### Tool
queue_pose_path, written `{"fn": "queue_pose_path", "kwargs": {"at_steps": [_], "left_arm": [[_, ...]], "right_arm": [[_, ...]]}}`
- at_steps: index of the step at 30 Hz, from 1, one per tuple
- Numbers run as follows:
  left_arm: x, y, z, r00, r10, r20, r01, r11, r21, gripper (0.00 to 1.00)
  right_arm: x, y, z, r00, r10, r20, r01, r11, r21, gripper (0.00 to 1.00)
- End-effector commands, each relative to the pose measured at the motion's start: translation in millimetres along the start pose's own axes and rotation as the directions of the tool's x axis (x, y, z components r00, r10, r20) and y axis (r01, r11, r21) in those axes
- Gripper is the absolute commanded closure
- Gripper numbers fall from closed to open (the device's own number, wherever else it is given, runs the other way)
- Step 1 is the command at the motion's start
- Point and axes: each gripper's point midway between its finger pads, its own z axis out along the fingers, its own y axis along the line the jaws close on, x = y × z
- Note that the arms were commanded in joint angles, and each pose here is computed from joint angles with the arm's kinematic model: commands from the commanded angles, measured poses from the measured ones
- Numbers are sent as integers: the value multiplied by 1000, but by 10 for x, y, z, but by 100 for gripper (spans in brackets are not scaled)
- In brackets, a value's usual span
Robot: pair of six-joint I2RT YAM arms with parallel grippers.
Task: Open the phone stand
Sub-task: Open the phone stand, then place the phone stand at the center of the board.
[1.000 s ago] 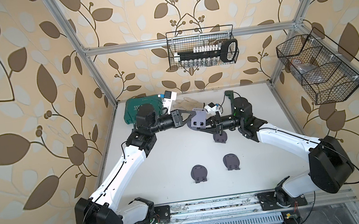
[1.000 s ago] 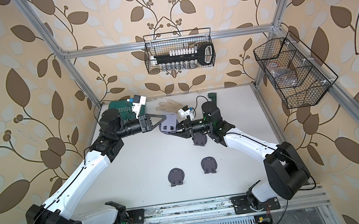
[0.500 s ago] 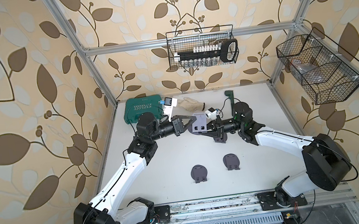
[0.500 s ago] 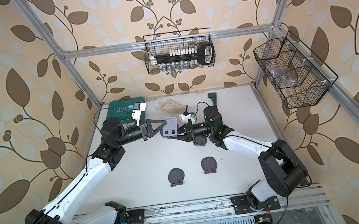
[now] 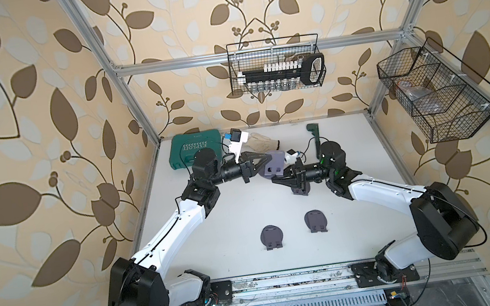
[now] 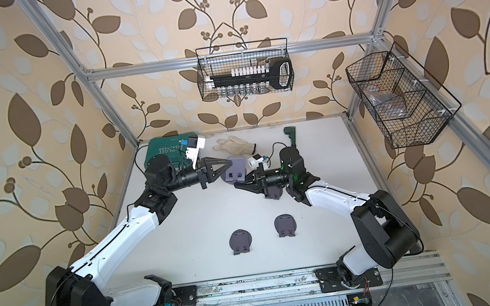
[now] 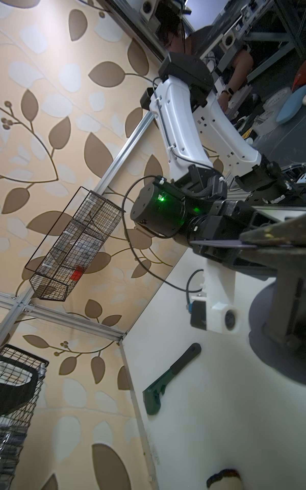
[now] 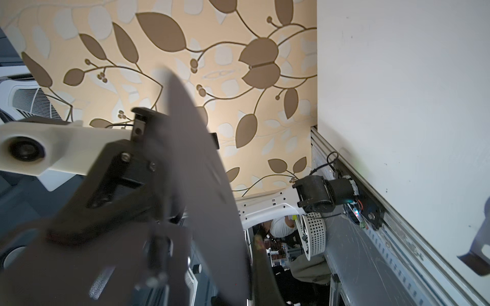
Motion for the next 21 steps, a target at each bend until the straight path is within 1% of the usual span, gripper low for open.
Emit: {"fn": "queue_pose_path", "kwargs": {"at_steps": [1, 3, 6, 7, 9, 12, 15, 16, 19, 20, 21], "left_arm": [[-708, 21, -50, 952, 240, 189, -228, 970, -84, 100], [-722, 107, -48, 958, 216, 188, -203, 975, -86, 100], [-664, 120, -8, 977, 156, 146, -153, 988, -33, 100], [-620, 127, 13, 983, 130, 126, -129, 991, -16, 100], [-567, 159, 16, 989, 90, 120, -89, 996, -14, 100], [-479, 260, -16, 991, 43, 129, -36, 998, -57, 100], [-379, 370, -19, 990, -19, 137, 28, 998, -64, 100], [-341, 410, -9, 989, -47, 141, 55, 997, -56, 100], [-165, 544, 19, 984, -117, 136, 123, 992, -40, 100], [-3, 709, 52, 979, -165, 122, 172, 984, -51, 100], [94, 802, 53, 973, -200, 118, 207, 977, -46, 100]], "right_arm": [[186, -158, -2, 995, 57, -78, -53, 997, 58, 100], [195, -189, -3, 995, 55, -79, -49, 996, 69, 100], [170, -170, -18, 996, 45, -74, -41, 997, 64, 100], [156, -129, -30, 997, 29, -72, -25, 998, 56, 100], [114, -59, -73, 998, -1, -62, 5, 998, 56, 100], [86, -30, -188, 997, -62, -45, 68, 988, 136, 100], [50, -14, -348, 992, -124, -26, 127, 967, 221, 100], [22, 6, -405, 990, -138, -12, 137, 963, 231, 97], [-95, 71, -607, 983, -179, 48, 162, 957, 241, 92], [-136, 74, -674, 978, -198, 71, 174, 951, 256, 90], [-182, 68, -748, 969, -231, 93, 197, 939, 281, 90]]}}
